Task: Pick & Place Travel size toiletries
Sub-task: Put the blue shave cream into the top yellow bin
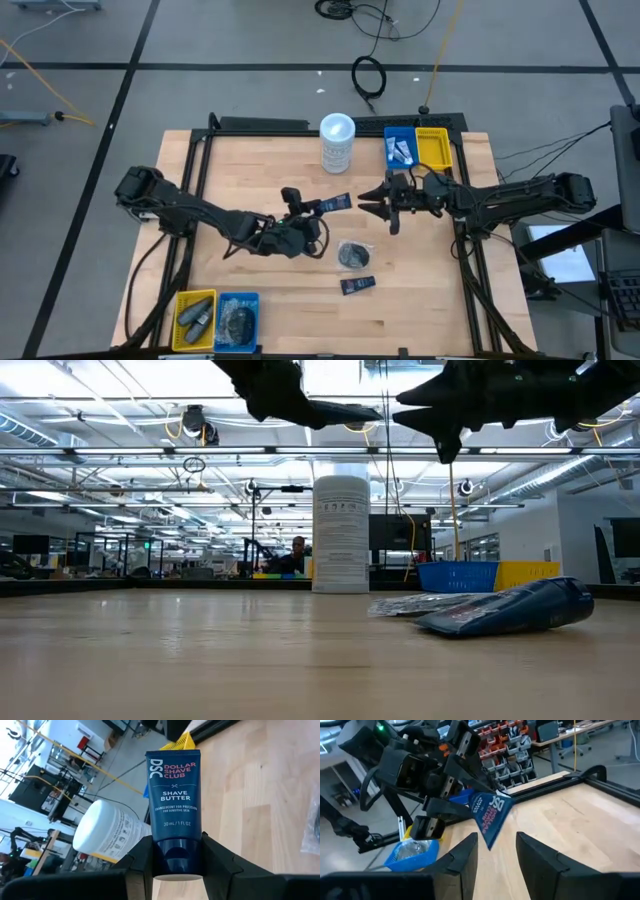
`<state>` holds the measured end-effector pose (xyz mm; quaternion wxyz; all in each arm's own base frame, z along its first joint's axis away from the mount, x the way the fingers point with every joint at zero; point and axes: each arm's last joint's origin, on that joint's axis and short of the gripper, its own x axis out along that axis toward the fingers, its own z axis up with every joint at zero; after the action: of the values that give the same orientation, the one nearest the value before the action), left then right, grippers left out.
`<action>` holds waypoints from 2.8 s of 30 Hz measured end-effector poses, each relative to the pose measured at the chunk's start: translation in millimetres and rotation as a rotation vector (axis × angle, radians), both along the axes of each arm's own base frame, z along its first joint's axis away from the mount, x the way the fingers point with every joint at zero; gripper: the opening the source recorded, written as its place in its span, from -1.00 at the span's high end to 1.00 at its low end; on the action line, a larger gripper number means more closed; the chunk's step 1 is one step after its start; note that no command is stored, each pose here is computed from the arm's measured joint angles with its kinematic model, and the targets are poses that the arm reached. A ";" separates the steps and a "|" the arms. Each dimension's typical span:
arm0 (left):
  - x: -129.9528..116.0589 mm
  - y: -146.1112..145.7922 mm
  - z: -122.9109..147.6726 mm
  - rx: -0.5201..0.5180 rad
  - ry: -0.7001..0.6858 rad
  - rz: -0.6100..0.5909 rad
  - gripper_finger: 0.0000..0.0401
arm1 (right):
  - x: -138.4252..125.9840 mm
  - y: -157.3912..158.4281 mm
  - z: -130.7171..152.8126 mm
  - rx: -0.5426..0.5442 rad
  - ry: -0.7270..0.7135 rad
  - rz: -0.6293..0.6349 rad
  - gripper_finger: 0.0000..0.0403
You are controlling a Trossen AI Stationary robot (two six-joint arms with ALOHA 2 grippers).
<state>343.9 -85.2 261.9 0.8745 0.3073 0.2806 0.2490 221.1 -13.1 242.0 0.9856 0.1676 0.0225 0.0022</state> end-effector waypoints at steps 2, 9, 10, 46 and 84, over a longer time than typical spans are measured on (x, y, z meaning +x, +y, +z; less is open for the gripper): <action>1.5 0.0 2.1 0.001 -0.018 -0.007 0.46 | 1.8 -0.1 -0.7 0.023 -0.006 -0.001 0.38; 4.2 2.3 5.2 0.014 -0.033 -0.020 0.46 | 11.2 -0.7 -2.5 0.066 -0.064 0.002 0.38; 4.2 2.3 5.2 0.015 -0.032 -0.020 0.46 | 12.2 -0.5 -2.3 0.068 -0.075 0.013 0.38; 4.6 3.0 4.9 -0.045 -0.070 -0.009 -0.22 | 23.2 -0.9 -12.9 -0.034 -0.073 0.024 1.00; 2.2 3.2 0.8 -0.195 -0.151 0.064 -0.27 | -88.3 -47.3 -16.6 -0.301 0.606 -1.093 1.00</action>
<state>346.1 -82.0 262.6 0.9104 0.1922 0.2467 0.2709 132.9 -60.4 225.3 0.8072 0.0082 0.2113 -0.5511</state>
